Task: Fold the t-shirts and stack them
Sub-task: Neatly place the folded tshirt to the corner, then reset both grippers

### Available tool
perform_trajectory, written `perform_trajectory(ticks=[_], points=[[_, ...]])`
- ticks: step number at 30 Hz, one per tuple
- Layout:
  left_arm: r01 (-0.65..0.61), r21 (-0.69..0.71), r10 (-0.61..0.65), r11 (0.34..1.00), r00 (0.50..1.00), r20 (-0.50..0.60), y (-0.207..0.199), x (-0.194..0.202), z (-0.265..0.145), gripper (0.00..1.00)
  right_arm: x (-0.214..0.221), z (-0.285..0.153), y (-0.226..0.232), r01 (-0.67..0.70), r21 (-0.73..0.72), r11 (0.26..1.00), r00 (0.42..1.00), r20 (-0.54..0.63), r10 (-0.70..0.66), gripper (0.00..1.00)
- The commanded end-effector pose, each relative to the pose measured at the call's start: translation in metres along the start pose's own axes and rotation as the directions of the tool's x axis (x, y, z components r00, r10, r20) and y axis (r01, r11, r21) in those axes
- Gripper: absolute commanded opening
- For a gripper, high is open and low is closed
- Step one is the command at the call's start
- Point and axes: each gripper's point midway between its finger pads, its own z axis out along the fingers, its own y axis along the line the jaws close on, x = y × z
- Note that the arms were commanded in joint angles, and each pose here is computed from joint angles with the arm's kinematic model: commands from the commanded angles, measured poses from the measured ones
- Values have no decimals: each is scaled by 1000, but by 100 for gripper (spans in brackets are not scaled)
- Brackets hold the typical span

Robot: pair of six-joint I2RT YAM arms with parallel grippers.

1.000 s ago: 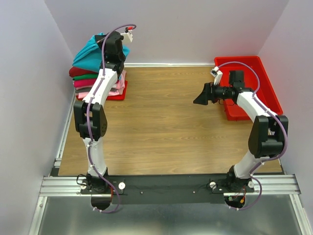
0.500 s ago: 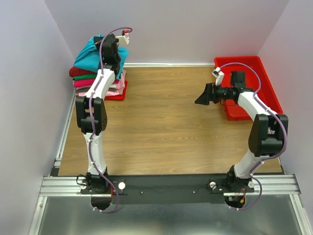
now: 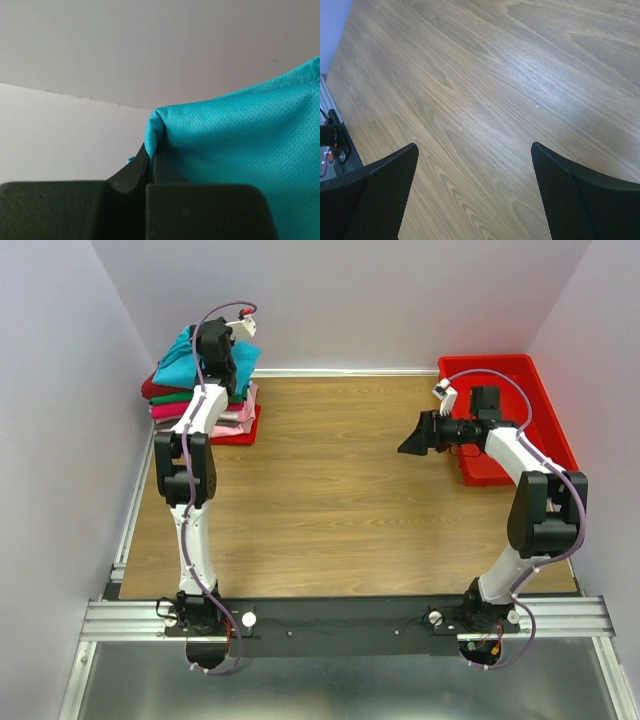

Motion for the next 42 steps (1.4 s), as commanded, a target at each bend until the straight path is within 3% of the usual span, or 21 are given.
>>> perform_trajectory(ticks=[1,2,3,5,6,9,14,15,16,17,19,20,21,23,24,27,31,32,35,39,42], points=[[171,-69,-167,983,985,50,15,7,14,27,8,3,-6,-7,-16,1000,1000,-7,7,100],[196,-86,-193,977,980,43,19,12,15,58,7,2,-5,-6,-17,1000,1000,-6,5,100],[279,-141,-275,950,960,50,33,12,13,98,7,2,-5,-4,-17,1000,1000,-6,4,100],[369,-168,-359,914,929,86,55,4,10,98,6,2,-5,-1,-16,1000,1000,-2,1,100],[485,-201,-465,851,874,140,82,-6,5,98,7,1,-5,-2,-16,1000,1000,-3,2,100],[652,-256,-612,714,758,227,151,-4,-8,98,5,0,-5,2,-13,1000,1000,1,-2,100],[754,-219,-670,619,653,354,219,-24,-42,98,1,-4,-2,17,-8,1000,1000,12,-17,100],[799,-194,-711,570,597,372,233,-26,-54,98,1,-4,-2,20,-8,1000,1000,13,-20,100],[797,-195,-711,572,600,366,239,-25,-60,98,1,-4,-1,21,-8,1000,1000,14,-21,100],[854,-144,-769,500,514,380,243,-28,-65,98,0,-5,-1,24,-8,1000,1000,15,-24,100],[875,-28,-812,483,460,359,247,-31,-81,98,-2,-7,1,47,-7,999,999,21,-47,100],[909,38,-859,414,377,348,244,-36,-88,98,-3,-8,1,53,-3,999,998,23,-53,100],[905,114,-878,410,358,317,241,-35,-102,98,-5,-10,3,66,-2,998,997,29,-66,100],[915,220,-922,340,277,270,231,-39,-119,98,-7,-14,5,92,7,996,995,37,-92,100],[894,301,-936,331,271,223,216,-40,-137,98,-7,-15,6,99,11,995,994,39,-99,100],[885,363,-956,291,252,151,195,-27,-163,98,-11,-20,9,141,32,989,989,50,-143,100],[884,389,-959,259,282,-3,128,5,-203,98,-11,-24,11,172,41,984,983,53,-174,100],[876,404,-959,263,283,10,132,3,-219,98,-10,-24,11,177,43,983,983,52,-179,100],[869,445,-956,217,282,-83,97,13,-247,94,-7,-28,18,210,34,977,976,58,-212,100],[806,585,-951,89,244,-191,59,0,-288,91,-5,-37,13,273,107,956,959,48,-279,100],[738,674,-936,23,253,-245,37,-7,-319,91,-9,-56,-3,335,278,900,936,11,-351,100]])
